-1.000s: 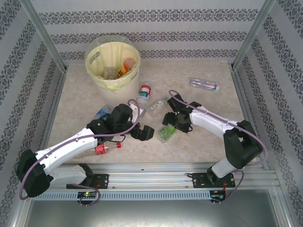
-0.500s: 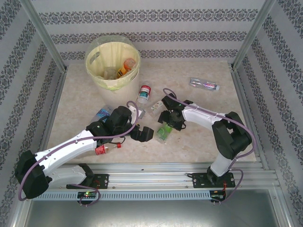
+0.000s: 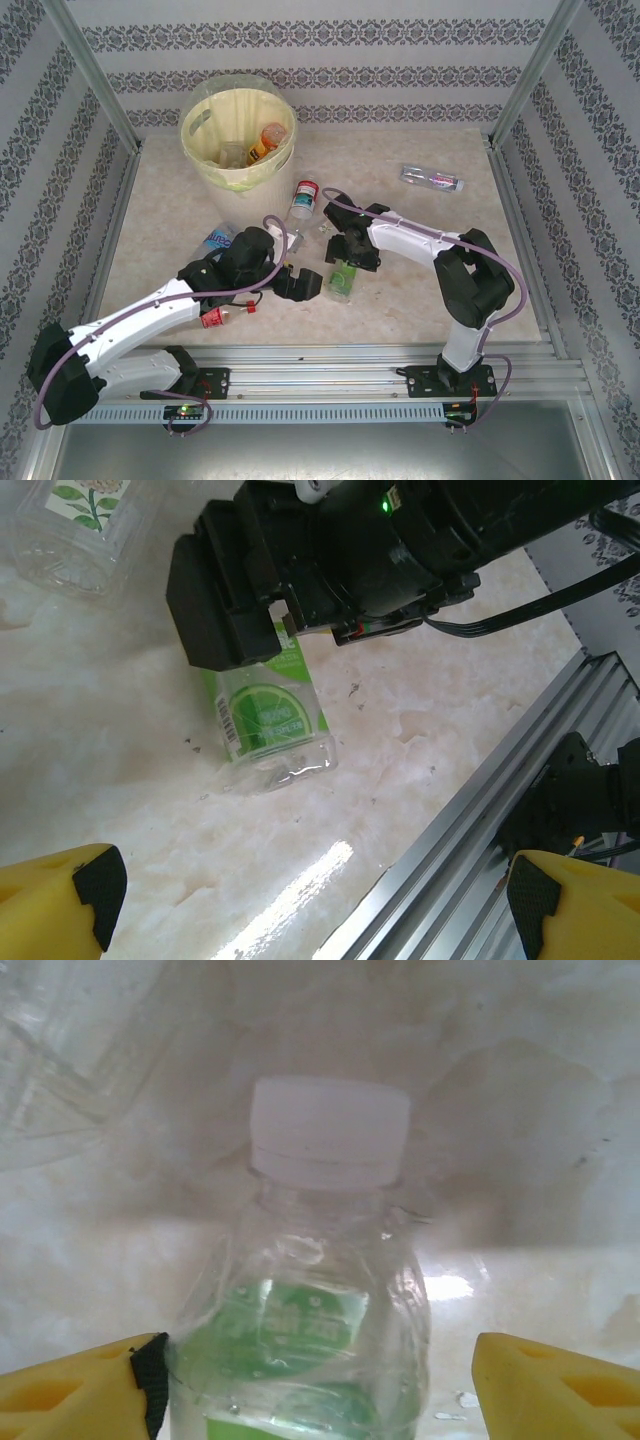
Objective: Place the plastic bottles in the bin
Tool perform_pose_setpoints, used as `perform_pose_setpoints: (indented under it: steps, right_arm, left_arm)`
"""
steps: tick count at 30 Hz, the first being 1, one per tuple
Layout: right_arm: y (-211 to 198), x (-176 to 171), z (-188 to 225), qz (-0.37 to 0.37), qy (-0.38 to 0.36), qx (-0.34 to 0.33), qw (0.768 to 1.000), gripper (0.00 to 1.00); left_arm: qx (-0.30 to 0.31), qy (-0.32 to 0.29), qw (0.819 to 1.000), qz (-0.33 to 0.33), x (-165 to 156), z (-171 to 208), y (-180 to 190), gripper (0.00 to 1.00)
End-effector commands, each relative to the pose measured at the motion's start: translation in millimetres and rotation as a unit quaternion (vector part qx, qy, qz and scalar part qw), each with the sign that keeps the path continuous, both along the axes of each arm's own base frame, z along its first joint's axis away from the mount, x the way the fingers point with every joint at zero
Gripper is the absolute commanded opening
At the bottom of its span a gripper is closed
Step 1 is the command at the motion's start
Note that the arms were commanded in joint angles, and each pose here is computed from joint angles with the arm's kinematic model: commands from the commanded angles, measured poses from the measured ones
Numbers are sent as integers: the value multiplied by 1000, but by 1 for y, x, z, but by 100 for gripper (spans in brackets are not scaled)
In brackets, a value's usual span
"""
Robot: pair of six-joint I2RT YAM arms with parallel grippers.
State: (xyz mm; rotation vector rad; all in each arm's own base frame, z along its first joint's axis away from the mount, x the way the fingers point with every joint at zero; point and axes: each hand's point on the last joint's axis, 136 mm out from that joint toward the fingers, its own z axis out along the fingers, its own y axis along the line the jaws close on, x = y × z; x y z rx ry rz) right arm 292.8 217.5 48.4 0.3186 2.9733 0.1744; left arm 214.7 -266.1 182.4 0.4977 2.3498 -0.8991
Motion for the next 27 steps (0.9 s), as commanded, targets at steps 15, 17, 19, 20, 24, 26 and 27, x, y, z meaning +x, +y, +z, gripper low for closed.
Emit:
perform_pose_setpoints:
  steps: [15, 17, 19, 20, 24, 26, 27]
  right_arm:
    - [9, 8, 24, 45, -57, 26, 997, 54]
    - [12, 11, 38, 53, -80, 53, 994, 54]
    - [16, 11, 53, 63, -99, 84, 990, 54]
    - [18, 11, 63, 69, -111, 99, 987, 54]
    - [23, 7, 94, 93, -144, 138, 975, 54]
    - [26, 3, 110, 104, -160, 161, 968, 54]
    - [28, 0, 116, 109, -164, 172, 965, 54]
  left_arm:
    - [-49, 6, 999, 8, -5, 8, -7, 99]
    - [-71, 11, 997, 10, -5, 10, -11, 99]
    - [-92, 17, 996, 13, -4, 11, -15, 100]
    - [-103, 18, 994, 15, -3, 11, -17, 100]
    - [-135, 23, 990, 27, 2, 13, -24, 100]
    - [-146, 29, 988, 33, 6, 14, -27, 100]
    - [-150, 32, 988, 35, 7, 14, -29, 100]
